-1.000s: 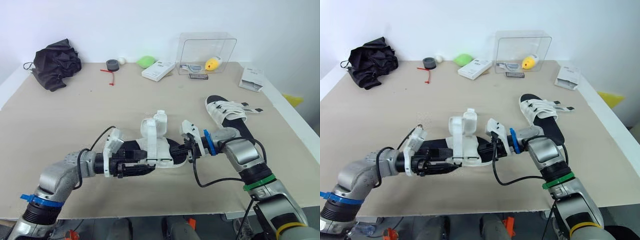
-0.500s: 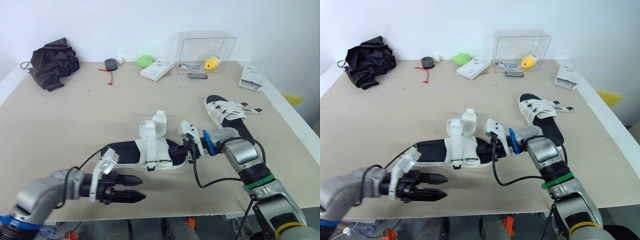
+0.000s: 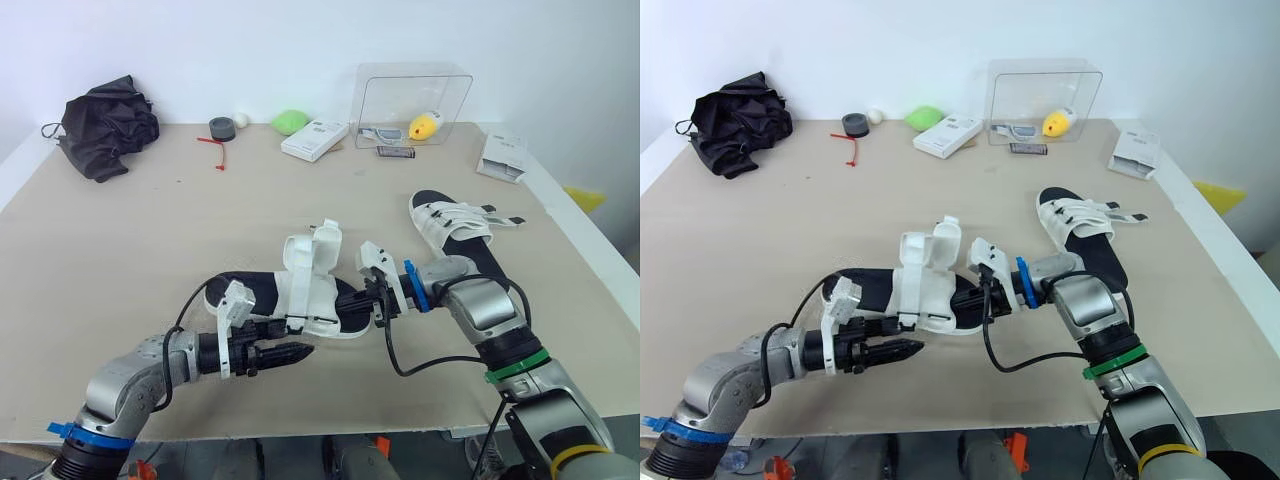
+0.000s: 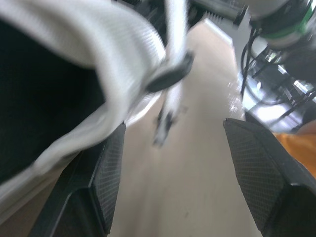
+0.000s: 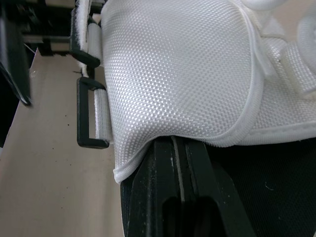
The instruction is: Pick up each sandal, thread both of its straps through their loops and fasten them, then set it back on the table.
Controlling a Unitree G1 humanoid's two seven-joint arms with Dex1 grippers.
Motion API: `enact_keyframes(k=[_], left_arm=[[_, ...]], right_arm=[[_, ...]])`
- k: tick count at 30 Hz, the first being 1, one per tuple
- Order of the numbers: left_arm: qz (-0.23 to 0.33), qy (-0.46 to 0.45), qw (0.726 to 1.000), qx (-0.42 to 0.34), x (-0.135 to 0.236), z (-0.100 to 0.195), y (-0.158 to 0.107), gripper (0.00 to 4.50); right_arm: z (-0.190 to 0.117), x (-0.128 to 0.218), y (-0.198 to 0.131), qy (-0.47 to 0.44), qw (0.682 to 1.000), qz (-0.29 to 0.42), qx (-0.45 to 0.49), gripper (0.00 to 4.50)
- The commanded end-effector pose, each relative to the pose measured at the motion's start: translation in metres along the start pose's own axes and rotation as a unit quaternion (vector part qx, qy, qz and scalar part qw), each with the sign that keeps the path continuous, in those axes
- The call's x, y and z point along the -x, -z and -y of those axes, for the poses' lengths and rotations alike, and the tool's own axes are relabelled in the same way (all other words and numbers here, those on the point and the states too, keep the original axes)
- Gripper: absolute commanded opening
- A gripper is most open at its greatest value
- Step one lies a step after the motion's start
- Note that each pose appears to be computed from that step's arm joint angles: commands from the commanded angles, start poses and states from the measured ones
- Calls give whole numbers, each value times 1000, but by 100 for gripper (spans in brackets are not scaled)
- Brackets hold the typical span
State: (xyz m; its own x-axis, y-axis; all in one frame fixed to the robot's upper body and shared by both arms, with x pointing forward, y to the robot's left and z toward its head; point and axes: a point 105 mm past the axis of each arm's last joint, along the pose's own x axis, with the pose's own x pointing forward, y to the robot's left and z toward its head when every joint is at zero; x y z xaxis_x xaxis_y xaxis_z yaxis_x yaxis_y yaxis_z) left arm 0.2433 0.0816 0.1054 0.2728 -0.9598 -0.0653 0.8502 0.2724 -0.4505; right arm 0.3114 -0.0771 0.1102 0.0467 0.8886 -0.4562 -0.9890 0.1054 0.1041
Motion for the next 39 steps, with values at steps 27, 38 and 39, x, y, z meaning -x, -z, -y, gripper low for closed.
enact_keyframes(k=[27, 38, 39], left_arm=[[-67, 78, 991, 86, 3, 32, 1, 2], [-210, 233, 941, 129, 42, 93, -12, 2], [-210, 232, 942, 120, 43, 91, -20, 2]], right_arm=[[-2, -6, 7, -6, 1000, -12, -9, 0], [-1, -7, 6, -6, 1000, -13, -7, 0], [-1, -7, 6, -7, 1000, -14, -6, 0]])
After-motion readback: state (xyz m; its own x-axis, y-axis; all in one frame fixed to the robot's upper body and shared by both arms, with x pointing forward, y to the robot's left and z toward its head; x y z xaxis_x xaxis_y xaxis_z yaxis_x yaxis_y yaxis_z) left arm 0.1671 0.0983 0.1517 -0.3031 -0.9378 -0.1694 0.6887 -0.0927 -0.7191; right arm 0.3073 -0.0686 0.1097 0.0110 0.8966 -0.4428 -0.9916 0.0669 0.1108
